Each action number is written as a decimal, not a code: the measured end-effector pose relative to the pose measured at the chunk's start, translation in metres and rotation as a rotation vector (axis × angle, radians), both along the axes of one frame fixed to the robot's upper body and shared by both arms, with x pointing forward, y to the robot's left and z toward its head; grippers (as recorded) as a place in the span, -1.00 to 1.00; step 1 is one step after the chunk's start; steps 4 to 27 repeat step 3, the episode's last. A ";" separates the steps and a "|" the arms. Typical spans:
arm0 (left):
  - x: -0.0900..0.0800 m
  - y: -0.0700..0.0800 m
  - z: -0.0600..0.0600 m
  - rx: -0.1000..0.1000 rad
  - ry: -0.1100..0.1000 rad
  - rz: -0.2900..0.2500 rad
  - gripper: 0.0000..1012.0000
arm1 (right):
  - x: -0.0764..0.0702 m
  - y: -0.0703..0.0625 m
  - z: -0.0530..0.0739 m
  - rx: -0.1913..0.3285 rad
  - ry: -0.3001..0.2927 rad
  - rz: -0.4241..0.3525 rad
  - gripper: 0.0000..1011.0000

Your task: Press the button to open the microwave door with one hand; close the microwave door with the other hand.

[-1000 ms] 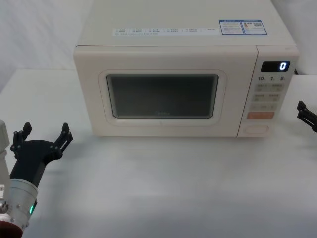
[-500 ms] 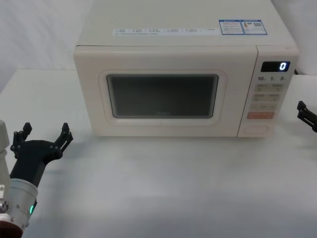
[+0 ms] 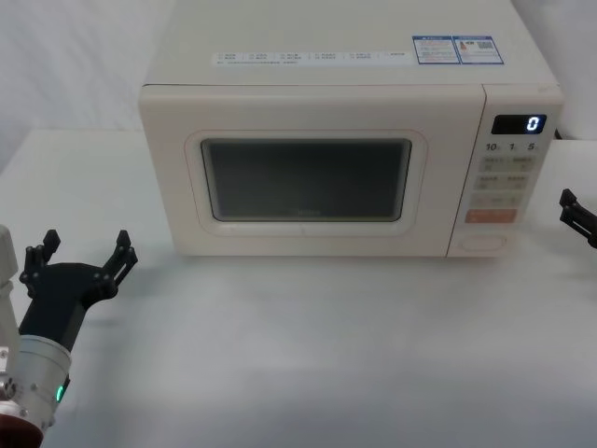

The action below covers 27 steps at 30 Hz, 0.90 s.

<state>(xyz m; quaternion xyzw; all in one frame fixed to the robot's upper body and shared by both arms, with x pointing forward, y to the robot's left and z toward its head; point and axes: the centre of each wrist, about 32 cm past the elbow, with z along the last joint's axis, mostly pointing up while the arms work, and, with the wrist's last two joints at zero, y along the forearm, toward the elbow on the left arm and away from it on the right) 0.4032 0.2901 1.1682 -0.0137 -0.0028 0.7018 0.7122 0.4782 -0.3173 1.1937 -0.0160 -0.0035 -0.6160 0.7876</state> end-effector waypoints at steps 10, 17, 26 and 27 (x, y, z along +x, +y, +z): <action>0.000 0.000 0.000 0.000 0.000 0.000 0.98 | 0.000 0.000 0.000 0.000 0.000 0.000 0.98; 0.000 0.000 0.000 0.000 0.000 0.000 0.98 | 0.000 0.000 0.000 0.000 0.000 0.000 0.98; 0.000 0.000 0.000 0.000 0.000 0.000 0.98 | 0.000 0.000 0.000 0.000 0.000 0.000 0.98; 0.000 0.000 0.000 0.000 0.000 0.000 0.98 | 0.000 0.000 0.000 0.000 0.000 0.000 0.98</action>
